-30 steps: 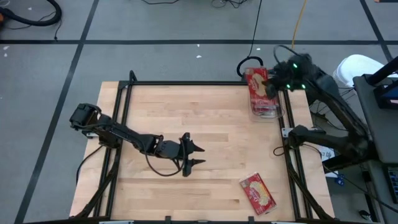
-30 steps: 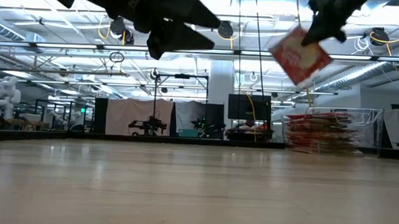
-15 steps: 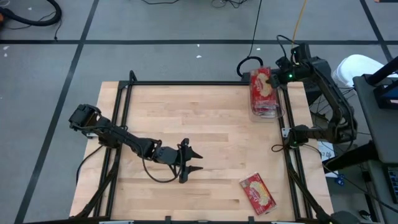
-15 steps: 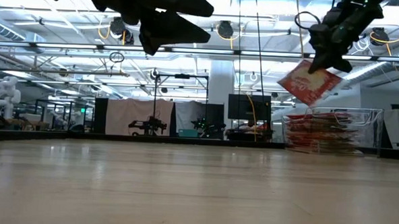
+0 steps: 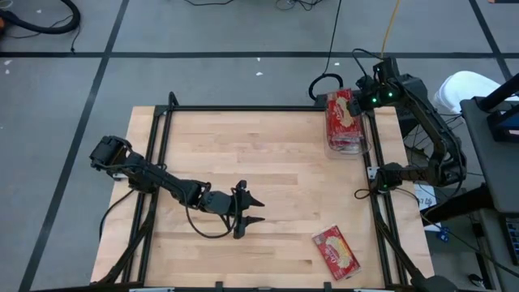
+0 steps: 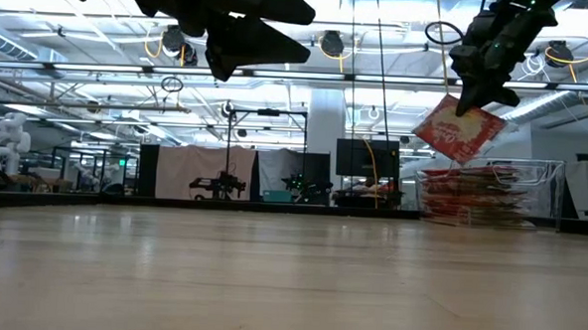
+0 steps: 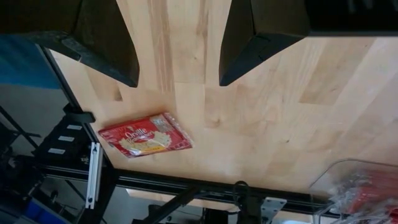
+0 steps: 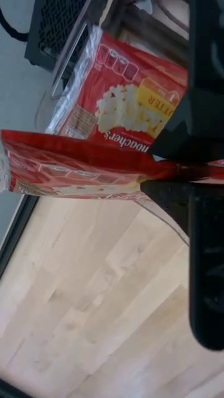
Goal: Sort popcorn bags into baskets
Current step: Put the red popcorn bag into the transparent bin
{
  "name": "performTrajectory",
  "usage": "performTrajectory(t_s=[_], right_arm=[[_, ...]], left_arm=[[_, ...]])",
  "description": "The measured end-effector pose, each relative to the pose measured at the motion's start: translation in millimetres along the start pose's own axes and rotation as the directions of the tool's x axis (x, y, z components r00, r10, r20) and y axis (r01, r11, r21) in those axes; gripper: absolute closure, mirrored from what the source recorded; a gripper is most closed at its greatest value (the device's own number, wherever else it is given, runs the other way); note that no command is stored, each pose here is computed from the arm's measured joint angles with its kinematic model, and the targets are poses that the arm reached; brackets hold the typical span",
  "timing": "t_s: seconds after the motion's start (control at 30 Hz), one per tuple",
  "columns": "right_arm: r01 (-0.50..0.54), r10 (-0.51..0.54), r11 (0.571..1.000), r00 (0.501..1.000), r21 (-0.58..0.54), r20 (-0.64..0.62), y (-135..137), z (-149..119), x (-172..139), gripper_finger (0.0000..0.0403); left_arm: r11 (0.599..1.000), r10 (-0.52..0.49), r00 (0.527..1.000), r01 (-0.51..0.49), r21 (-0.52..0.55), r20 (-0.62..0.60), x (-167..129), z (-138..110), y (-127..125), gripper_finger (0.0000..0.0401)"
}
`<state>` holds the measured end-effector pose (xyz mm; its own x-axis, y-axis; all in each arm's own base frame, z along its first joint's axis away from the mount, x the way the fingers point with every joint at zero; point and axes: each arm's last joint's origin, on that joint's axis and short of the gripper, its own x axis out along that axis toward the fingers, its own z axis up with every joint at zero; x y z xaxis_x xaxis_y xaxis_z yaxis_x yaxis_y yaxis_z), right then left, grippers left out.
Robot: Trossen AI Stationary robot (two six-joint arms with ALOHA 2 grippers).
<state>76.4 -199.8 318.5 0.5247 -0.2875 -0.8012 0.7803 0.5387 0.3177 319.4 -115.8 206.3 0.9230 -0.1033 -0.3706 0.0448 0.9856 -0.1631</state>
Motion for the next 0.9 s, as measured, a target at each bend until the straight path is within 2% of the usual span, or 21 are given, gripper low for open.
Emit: performTrajectory(t_s=[0.27,0.6,0.7,0.8,0.9], right_arm=[[0.004,-0.004,1.000,1.000,-0.001,-0.003,0,0,1,0.0351],[-0.001,0.000,0.999,1.000,-0.047,-0.020,1,-3,0,0.0349],[-0.016,0.015,0.997,1.000,-0.079,-0.018,9,-9,-1,0.0349],[-0.049,0.051,0.987,0.999,-0.155,0.009,25,-19,-1,0.0349],[-0.099,0.118,0.972,0.990,-0.213,0.075,47,-32,-3,0.0349]], left_arm=[[1.000,-0.001,1.000,0.001,-0.013,0.000,0,0,0,0.0174],[1.000,0.000,1.000,0.000,-0.013,0.000,0,0,0,0.0174],[1.000,0.009,1.000,-0.009,0.006,0.002,0,0,0,0.0174],[0.989,0.141,0.989,-0.143,0.043,0.038,0,1,4,0.0174],[0.953,0.298,0.952,-0.301,0.032,0.075,1,3,15,0.0174]])
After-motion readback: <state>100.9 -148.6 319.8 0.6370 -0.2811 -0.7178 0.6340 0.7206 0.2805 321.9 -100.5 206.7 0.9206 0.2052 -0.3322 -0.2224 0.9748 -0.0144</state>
